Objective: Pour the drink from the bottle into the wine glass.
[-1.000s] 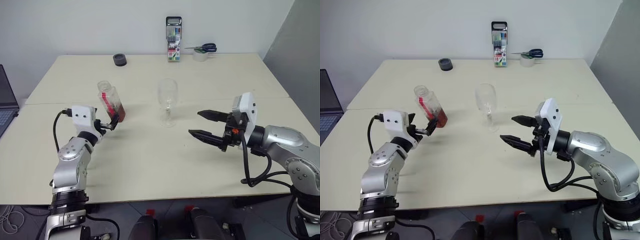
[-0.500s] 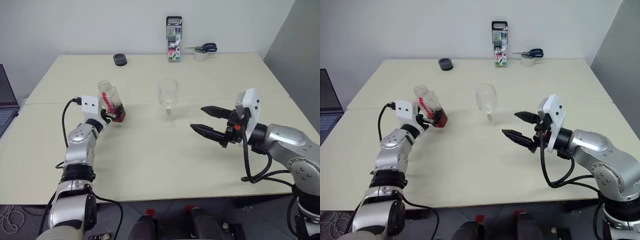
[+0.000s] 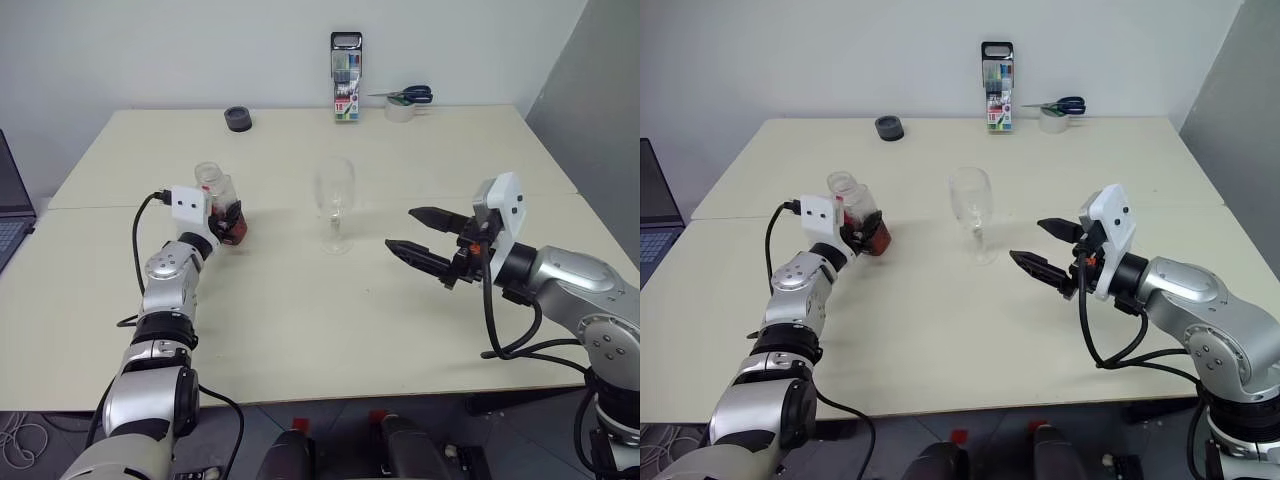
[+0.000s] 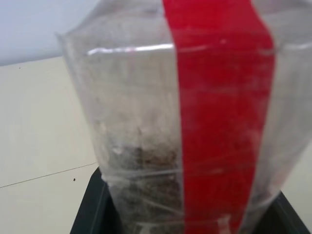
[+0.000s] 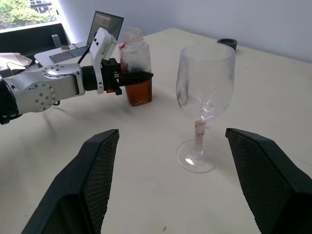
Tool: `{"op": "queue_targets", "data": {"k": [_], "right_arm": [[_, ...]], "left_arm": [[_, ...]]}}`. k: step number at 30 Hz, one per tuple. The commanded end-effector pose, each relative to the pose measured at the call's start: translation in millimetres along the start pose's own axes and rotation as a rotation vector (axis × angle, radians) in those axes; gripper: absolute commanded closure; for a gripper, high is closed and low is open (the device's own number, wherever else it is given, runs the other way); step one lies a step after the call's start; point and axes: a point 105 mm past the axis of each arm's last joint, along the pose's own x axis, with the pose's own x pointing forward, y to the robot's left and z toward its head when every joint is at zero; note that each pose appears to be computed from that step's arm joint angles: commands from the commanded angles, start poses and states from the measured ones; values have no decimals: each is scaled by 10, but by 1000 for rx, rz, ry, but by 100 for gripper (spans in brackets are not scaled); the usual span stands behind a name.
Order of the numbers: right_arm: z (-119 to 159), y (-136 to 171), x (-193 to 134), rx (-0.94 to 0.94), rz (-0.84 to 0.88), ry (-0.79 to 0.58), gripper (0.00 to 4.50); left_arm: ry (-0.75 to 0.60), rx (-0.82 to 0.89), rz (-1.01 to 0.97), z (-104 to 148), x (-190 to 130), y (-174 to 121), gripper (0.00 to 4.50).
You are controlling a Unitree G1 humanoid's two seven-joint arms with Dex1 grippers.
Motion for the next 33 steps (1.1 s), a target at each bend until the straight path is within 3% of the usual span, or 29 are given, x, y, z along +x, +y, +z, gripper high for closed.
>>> {"op": "queue_targets", "data": {"k": [1,5,10,14,21,26,33], "right_arm": [[129,26,-13,-45,-11,-59,75],[134,5,-19,-70,-52,-88,75],[165,-82,12,-171,-140,-150,75],[192,-124,56,-195,-194,-214,75],[240,-84,52,-163,-196,-322,75],[288,-35,-10,-179,-195,-397,75],[22,145,-16,-203,-127,-360,75]], "left_arm": [[-22,42,36,64,-15,53,284],[-48,131,3,295,104,-42,284],[-193,325,-102,1040,370,-261,284],[-244,437,-193,1314,437,-441,284],[-291,630,-350,1531,473,-769,284],[-300,746,-417,1543,469,-895,284],[-303,803,-437,1537,472,-911,284]]}}
